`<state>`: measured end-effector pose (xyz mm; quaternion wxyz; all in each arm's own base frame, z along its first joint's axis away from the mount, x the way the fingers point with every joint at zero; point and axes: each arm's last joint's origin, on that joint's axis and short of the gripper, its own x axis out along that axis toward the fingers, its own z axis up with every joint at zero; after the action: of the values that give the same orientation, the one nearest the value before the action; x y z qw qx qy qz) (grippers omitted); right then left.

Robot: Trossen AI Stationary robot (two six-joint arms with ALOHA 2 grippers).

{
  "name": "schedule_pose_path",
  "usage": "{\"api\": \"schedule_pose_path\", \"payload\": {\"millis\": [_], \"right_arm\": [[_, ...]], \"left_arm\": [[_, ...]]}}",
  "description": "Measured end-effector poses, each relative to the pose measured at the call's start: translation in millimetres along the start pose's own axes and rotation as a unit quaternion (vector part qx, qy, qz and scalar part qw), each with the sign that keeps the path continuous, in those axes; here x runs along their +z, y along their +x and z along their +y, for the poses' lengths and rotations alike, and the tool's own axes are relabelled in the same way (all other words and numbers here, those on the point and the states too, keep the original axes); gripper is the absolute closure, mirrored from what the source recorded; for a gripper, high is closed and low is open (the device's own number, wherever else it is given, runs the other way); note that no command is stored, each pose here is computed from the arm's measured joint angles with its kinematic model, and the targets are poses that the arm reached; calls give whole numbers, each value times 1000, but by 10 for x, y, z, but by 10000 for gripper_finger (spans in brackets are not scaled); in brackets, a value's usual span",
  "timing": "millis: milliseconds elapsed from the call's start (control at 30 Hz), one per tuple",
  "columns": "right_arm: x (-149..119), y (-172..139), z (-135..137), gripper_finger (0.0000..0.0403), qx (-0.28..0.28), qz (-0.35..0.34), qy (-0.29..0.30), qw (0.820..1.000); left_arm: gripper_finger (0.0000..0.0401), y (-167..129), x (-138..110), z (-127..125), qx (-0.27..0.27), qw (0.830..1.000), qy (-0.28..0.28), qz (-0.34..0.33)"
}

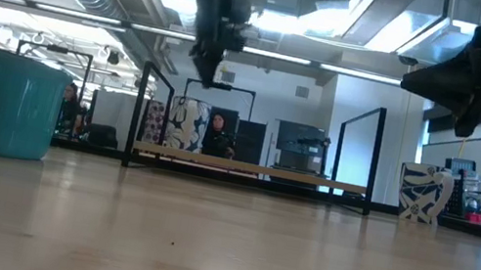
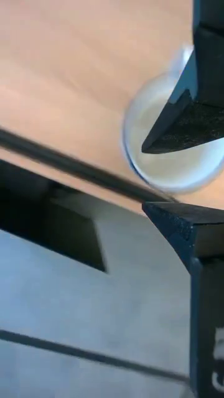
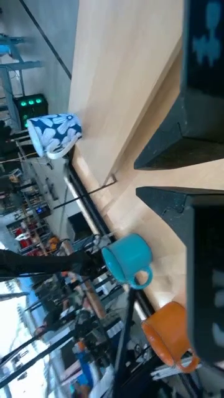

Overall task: Place coffee mugs
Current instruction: Put the blue mug on the shelf

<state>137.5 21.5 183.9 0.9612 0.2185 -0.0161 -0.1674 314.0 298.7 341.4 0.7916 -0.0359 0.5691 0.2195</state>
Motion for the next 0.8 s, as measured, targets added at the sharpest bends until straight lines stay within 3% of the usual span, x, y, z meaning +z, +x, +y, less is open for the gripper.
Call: {"api": "schedule_pose_path", "payload": {"millis": [167,333,600,800], "right_arm": [[47,-3,22,362,10,-20,14,1000],[113,24,76,362,2,-4,1,1000],[473,61,294,362,-51,123,-90,987],[737,37,437,362,-52,200,-90,974]], "left_arm": [[273,-427,75,-271,-28,995,-1,-95],[274,-841,80,-653,-43,989,18,-137],[275,-1321,-78,-1260,-86,981,31,-171],[275,-1430,-428,-1660,-83,974,31,-210]]}}
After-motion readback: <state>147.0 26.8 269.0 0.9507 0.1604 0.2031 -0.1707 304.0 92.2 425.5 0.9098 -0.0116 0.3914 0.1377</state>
